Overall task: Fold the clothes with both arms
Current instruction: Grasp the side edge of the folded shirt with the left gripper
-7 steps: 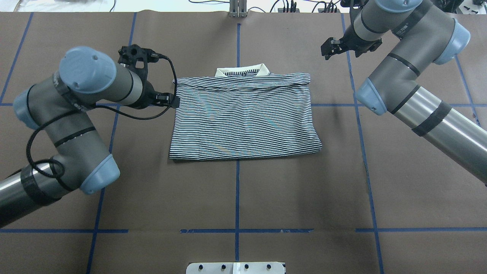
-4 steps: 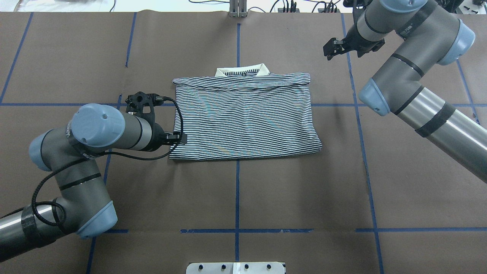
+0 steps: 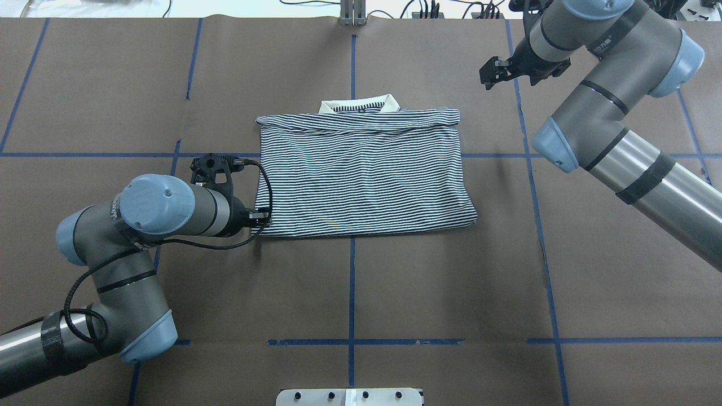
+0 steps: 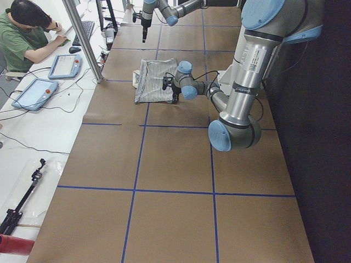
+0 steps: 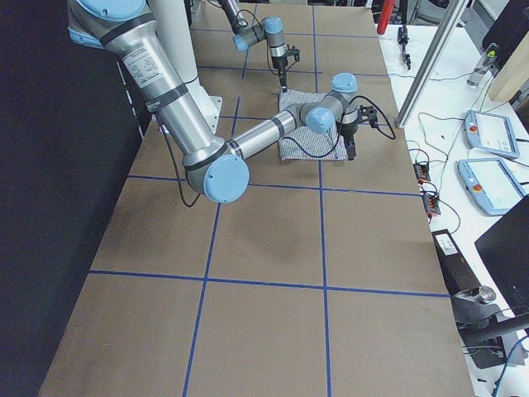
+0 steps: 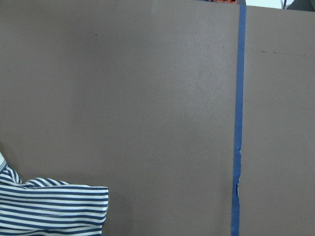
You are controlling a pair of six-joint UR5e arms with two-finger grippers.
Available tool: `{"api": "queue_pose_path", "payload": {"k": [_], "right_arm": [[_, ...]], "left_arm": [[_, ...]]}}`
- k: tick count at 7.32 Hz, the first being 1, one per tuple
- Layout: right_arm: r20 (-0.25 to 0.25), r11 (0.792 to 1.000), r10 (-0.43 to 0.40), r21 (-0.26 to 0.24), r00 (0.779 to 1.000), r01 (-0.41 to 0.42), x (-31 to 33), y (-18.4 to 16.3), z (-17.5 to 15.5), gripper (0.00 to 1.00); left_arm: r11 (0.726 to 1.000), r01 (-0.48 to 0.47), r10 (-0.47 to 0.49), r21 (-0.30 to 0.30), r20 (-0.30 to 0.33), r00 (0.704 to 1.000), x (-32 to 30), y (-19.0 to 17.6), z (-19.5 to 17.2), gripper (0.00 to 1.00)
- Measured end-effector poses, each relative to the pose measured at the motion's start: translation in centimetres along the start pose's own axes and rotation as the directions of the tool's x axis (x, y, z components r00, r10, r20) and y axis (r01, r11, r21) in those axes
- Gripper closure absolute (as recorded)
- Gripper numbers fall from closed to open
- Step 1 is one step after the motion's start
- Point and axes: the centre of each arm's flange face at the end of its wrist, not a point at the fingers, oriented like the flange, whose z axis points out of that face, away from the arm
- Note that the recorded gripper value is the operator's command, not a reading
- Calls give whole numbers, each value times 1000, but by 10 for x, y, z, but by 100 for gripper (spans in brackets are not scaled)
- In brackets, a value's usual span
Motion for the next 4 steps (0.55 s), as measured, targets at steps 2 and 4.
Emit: {"api": "queue_pose_path", "payload": {"k": [2,4], "right_arm": [[-1,1000,1,0,1000,-1,1,0,1,0],[-2,1000,1,0,1000,-1,1,0,1,0]], "left_arm": [[1000,-3,3,-7,4,1000,2,3,5,58],[1000,-7,7,-12,-2,1000,6,7,6,97]]}}
